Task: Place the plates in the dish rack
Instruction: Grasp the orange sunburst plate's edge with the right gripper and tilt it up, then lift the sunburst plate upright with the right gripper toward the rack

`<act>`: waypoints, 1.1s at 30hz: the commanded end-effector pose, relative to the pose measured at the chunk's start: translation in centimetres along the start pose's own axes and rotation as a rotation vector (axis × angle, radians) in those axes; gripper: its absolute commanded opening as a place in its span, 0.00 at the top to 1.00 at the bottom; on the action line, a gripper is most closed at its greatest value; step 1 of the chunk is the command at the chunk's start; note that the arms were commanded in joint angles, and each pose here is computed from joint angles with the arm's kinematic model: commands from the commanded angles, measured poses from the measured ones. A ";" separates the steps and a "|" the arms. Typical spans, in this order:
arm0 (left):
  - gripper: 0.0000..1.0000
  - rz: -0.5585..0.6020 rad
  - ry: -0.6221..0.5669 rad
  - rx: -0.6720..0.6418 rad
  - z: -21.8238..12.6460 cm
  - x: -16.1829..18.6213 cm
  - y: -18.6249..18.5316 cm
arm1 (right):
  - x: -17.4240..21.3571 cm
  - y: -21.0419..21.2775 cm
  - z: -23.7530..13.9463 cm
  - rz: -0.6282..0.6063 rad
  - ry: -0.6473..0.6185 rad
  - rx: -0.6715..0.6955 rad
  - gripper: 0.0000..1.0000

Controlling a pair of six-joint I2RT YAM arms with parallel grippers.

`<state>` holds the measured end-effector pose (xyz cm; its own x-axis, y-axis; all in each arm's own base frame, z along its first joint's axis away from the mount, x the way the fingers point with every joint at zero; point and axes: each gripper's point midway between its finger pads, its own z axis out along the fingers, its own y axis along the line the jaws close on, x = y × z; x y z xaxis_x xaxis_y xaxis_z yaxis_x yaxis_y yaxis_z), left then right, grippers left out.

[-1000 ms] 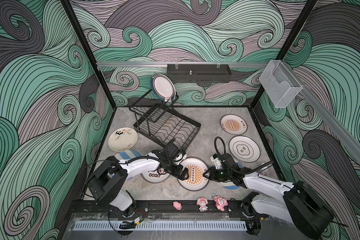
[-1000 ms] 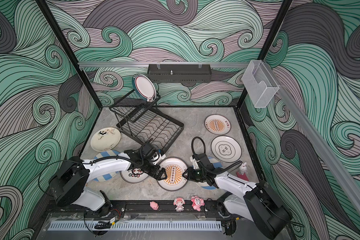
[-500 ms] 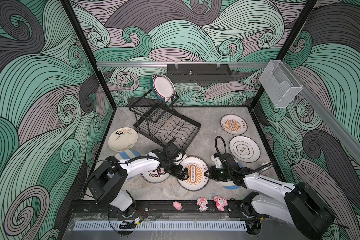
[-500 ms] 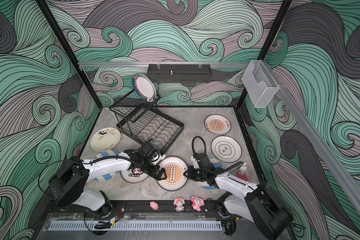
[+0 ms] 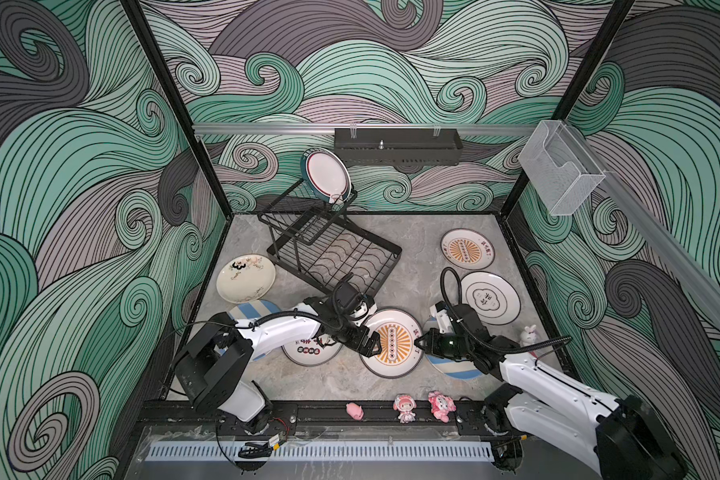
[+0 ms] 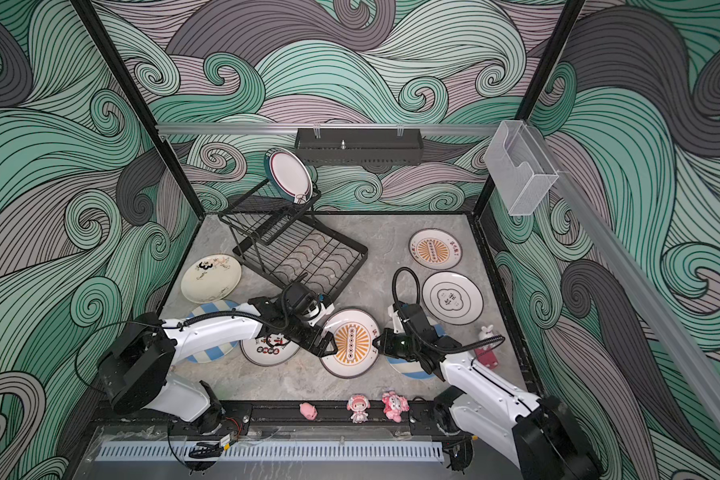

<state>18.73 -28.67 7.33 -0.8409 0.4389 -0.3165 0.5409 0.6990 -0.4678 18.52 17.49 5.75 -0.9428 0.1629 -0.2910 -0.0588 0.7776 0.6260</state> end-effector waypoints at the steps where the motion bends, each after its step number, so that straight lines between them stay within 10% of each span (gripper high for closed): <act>1: 0.01 -0.015 -0.064 -0.048 -2.3 -1.6 -0.2 | -1.5 0.7 -2.0 -0.034 -0.037 -0.001 1.00; 23: 0.01 -0.360 -0.553 -0.287 -20.1 -2.1 10.3 | -15.2 10.7 -10.0 -0.372 -0.262 0.011 1.00; 33: 0.02 -0.408 -0.599 -0.273 -21.1 -1.4 12.2 | -25.2 22.0 -13.4 -0.646 -0.513 0.012 1.00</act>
<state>26.73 -8.77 19.52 -0.7718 -0.2328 -0.5917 0.0769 0.8896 -0.4502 34.81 21.39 32.28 -0.5949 -0.0553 -0.8019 -0.4873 0.8182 0.3051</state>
